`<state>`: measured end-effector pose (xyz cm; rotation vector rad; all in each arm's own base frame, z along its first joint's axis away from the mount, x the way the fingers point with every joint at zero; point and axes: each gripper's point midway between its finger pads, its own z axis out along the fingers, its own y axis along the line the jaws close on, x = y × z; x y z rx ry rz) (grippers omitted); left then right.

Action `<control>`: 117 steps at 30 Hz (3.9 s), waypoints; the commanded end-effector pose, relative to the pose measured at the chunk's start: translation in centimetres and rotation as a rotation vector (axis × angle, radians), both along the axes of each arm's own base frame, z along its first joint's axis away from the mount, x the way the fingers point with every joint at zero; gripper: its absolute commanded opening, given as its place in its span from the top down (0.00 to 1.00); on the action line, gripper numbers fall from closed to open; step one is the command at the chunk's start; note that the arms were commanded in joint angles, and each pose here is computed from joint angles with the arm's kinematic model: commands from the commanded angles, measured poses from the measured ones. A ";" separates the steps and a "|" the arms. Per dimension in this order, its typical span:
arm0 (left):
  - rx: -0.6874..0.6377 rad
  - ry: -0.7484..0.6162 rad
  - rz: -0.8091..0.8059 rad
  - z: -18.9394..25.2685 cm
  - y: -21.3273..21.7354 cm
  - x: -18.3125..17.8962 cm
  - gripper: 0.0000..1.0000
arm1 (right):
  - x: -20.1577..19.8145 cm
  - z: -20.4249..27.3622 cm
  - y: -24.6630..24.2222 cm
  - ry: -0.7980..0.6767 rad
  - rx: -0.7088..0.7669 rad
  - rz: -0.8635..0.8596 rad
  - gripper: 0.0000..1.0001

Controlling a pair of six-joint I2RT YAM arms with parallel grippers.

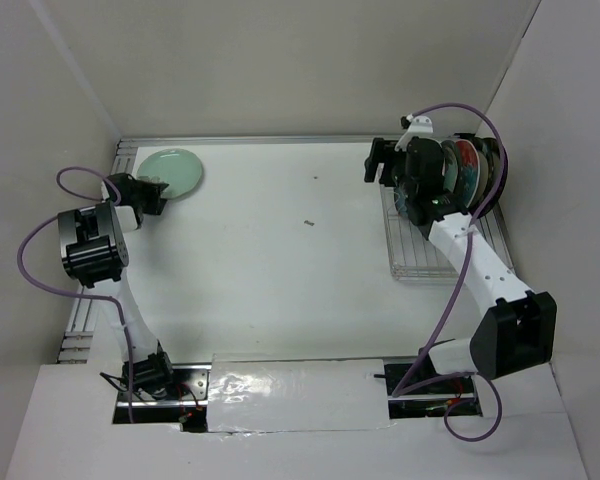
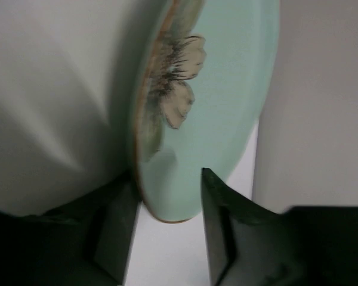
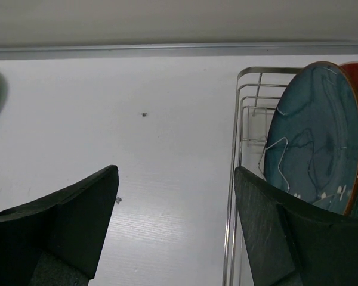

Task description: Load the plates into the dish rack

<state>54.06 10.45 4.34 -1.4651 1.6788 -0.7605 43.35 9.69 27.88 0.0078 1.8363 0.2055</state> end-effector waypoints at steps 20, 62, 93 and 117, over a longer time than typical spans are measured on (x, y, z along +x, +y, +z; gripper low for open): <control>0.213 -0.057 -0.479 5.0 -11.0 -7.6 1.00 | -4.2 -1.1 10.9 0.114 0.111 0.424 0.11; 0.437 -0.356 -1.085 15.6 -26.8 -18.2 0.11 | -2.6 -0.6 13.0 0.147 0.117 0.512 1.00; 0.679 0.068 -1.049 8.2 -22.9 -20.3 0.00 | 3.1 1.8 -8.5 -0.102 -0.394 -0.411 1.00; 0.672 0.065 -1.056 8.0 -23.1 -20.0 0.00 | 4.8 -6.9 -9.2 0.090 -0.273 -0.339 0.55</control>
